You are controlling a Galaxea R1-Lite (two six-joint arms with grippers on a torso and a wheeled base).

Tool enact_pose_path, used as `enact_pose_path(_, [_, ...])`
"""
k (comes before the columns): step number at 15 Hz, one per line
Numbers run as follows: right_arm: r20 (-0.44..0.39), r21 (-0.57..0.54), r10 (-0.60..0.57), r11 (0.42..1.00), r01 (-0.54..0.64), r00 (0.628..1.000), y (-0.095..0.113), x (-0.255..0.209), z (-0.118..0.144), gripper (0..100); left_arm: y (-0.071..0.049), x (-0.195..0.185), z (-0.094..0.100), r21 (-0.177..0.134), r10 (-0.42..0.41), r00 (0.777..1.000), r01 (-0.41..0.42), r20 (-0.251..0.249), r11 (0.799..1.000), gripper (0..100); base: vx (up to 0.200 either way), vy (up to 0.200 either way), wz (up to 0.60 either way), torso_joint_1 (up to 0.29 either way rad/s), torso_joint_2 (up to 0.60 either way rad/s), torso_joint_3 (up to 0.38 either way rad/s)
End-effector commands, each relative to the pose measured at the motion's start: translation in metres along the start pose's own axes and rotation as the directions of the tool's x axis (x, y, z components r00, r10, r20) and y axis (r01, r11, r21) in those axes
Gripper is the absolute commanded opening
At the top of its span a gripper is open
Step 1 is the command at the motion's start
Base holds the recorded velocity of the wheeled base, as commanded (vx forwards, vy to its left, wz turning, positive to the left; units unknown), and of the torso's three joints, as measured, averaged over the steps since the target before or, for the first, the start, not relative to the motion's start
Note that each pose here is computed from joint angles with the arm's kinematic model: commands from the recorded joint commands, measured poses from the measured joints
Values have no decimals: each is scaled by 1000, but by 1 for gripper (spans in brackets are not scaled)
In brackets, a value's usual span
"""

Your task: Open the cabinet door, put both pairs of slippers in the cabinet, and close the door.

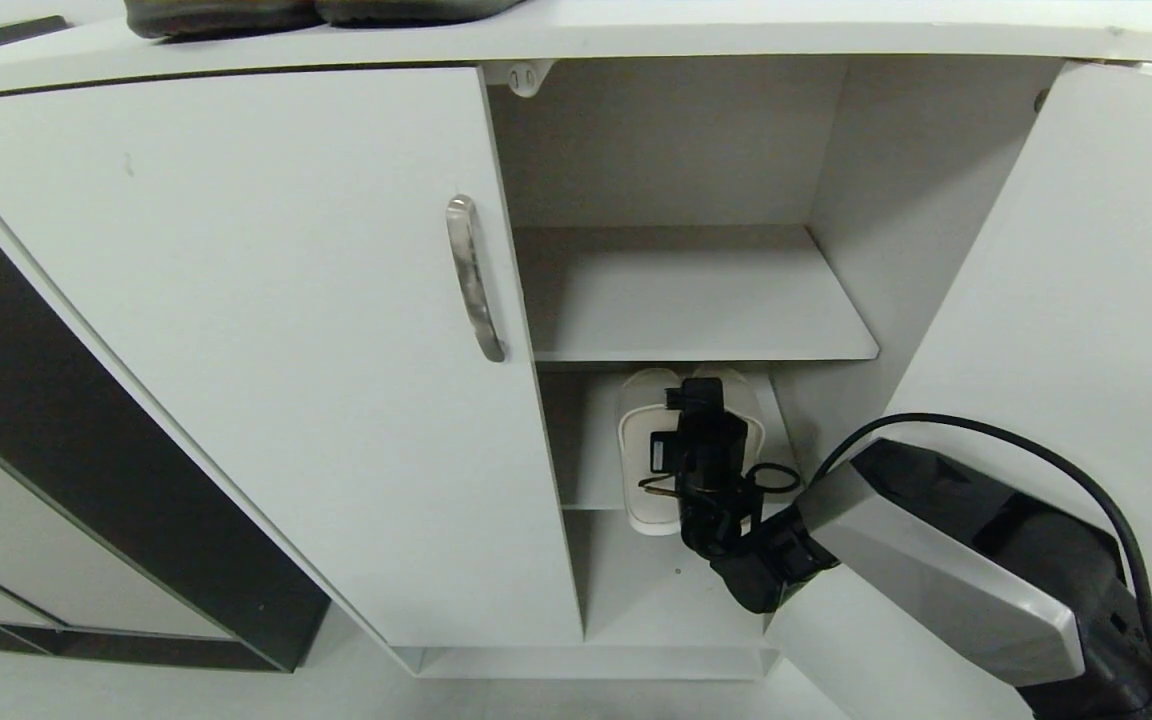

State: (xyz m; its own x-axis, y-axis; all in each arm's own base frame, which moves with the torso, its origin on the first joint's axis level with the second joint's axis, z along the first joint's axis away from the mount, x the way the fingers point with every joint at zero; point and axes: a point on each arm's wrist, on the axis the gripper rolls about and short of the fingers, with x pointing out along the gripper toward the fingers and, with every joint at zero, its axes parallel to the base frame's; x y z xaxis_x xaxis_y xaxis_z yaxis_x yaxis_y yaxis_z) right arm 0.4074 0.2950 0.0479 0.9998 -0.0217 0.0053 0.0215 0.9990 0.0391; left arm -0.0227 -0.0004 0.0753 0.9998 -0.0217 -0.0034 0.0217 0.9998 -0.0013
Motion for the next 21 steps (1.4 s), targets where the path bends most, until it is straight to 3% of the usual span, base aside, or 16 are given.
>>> enact_pose_path(1, [-2,-1,0,1000,0,1000,0,0,-1,0,0,0,0,0,0,1000,0,-1,1000,0,0,0,0,0,0,0])
enact_pose_path(2, [-3,-2,0,1000,0,1000,0,0,-1,100,0,0,0,0,0,1000,0,-1,1000,0,0,0,0,0,0,0])
enact_pose_path(5, [-33,-52,5,999,-6,999,-4,-12,-10,100,0,0,0,0,0,1000,0,-1,1000,0,0,0,0,0,0,0])
enact_pose_path(7, [-6,-67,20,998,-20,1000,-4,-24,-5,100,0,0,0,0,0,1000,0,0,1000,0,0,0,0,0,0,0])
enact_pose_path(9, [35,-67,58,996,-55,998,-2,-52,11,100,0,0,0,0,0,1000,0,0,1000,0,0,0,0,0,0,0])
enact_pose_path(12, [19,-74,82,994,-80,996,-7,-90,27,100,0,0,0,1,-1,1000,1,0,1000,0,0,0,0,0,0,0])
enact_pose_path(15, [-7,-64,135,989,-135,991,-2,-116,27,100,0,0,0,1,-3,1000,3,0,1000,0,0,0,0,0,0,0])
enact_pose_path(21, [-23,-78,138,987,-140,990,-3,-119,22,100,0,0,0,0,-3,1000,3,-1,1000,0,-200,0,0,0,2,3])
